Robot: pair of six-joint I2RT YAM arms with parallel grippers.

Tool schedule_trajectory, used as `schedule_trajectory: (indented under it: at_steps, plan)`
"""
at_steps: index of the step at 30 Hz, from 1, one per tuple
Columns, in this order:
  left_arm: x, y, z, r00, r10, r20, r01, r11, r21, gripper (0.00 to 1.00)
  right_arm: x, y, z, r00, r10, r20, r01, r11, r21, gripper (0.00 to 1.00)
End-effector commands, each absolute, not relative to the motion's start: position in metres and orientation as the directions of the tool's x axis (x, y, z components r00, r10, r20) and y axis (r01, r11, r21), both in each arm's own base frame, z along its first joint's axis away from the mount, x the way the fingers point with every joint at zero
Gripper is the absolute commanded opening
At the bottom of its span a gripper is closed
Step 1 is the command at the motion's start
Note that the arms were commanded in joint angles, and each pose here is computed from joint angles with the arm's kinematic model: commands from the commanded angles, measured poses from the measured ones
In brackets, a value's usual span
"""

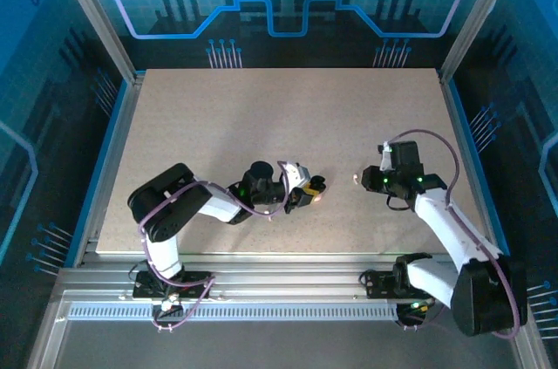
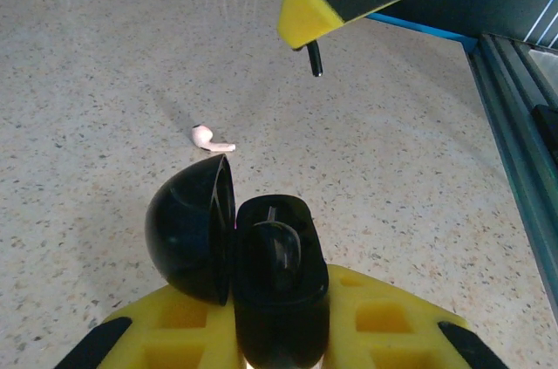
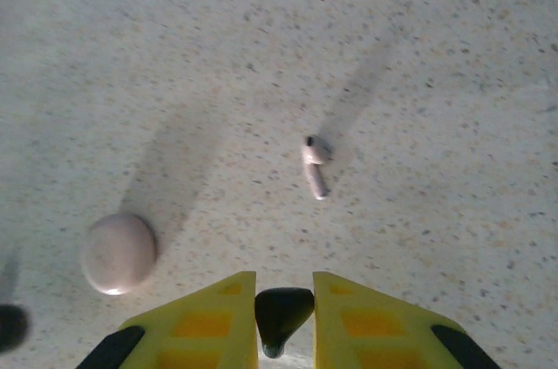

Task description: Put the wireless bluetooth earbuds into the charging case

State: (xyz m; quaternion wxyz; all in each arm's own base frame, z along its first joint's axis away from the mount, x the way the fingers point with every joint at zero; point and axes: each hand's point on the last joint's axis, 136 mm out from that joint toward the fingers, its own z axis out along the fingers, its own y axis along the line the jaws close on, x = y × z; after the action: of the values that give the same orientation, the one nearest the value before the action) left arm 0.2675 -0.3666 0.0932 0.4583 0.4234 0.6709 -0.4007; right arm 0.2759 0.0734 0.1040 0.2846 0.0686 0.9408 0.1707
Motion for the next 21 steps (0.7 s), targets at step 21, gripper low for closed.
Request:
schedule_trajectory:
  at_steps: [21]
  plan:
    - [0.284,-0.384,0.120,-0.178,0.042,-0.983,0.922,0.355,-0.152,0.15,0.277,0.168,0.173,-0.655,0.201,-0.728,-0.317,0.802,0.506,0.20]
